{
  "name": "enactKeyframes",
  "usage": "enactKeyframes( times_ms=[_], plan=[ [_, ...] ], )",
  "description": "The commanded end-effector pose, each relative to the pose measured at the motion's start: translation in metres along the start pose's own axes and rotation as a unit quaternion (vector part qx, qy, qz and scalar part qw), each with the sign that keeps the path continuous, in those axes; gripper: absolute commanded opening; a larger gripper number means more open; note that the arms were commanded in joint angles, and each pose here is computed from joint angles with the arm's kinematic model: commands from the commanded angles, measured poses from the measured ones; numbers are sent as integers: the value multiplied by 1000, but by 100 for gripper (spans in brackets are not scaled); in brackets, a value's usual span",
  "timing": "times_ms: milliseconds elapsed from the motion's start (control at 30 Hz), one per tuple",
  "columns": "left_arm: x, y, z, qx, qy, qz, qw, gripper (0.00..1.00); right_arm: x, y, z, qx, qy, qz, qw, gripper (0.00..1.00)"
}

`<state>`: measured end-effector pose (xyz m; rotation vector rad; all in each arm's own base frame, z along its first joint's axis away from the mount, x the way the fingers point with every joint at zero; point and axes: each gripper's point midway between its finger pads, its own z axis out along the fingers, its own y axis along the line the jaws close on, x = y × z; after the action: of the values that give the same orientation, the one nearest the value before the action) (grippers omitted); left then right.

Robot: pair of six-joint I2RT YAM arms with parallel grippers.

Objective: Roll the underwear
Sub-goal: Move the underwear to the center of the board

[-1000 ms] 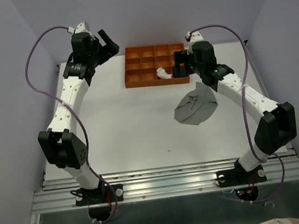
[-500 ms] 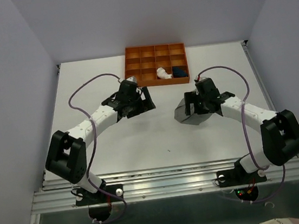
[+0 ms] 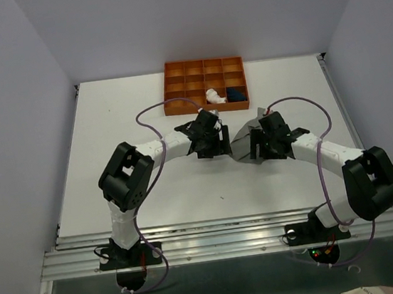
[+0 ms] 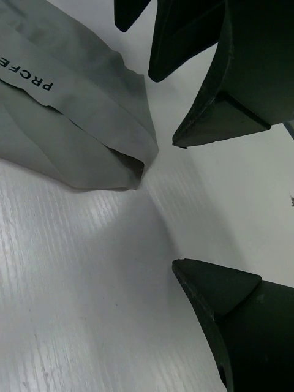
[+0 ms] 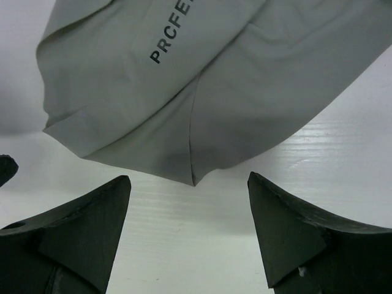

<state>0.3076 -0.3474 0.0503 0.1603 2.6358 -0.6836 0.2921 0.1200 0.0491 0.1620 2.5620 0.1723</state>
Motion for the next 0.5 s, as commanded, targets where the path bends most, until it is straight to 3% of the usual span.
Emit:
enactKeyframes(
  times_ms=[0,200,333,367,467],
  plan=[
    [-17,-29,-3,35,-17,24,999,83,0,-2,2,5,-16,14,1000,82],
    [-6,-36,16,36,3,33,999,73,1,0,9,5,-15,22,1000,77],
    [-1,-35,26,33,12,32,999,63,1,0,13,4,-18,26,999,77],
    [-2,-37,27,35,12,32,999,55,2,0,14,4,-16,28,999,76],
    [3,-36,31,34,20,33,999,49,3,0,16,4,-15,30,999,73]
  ],
)
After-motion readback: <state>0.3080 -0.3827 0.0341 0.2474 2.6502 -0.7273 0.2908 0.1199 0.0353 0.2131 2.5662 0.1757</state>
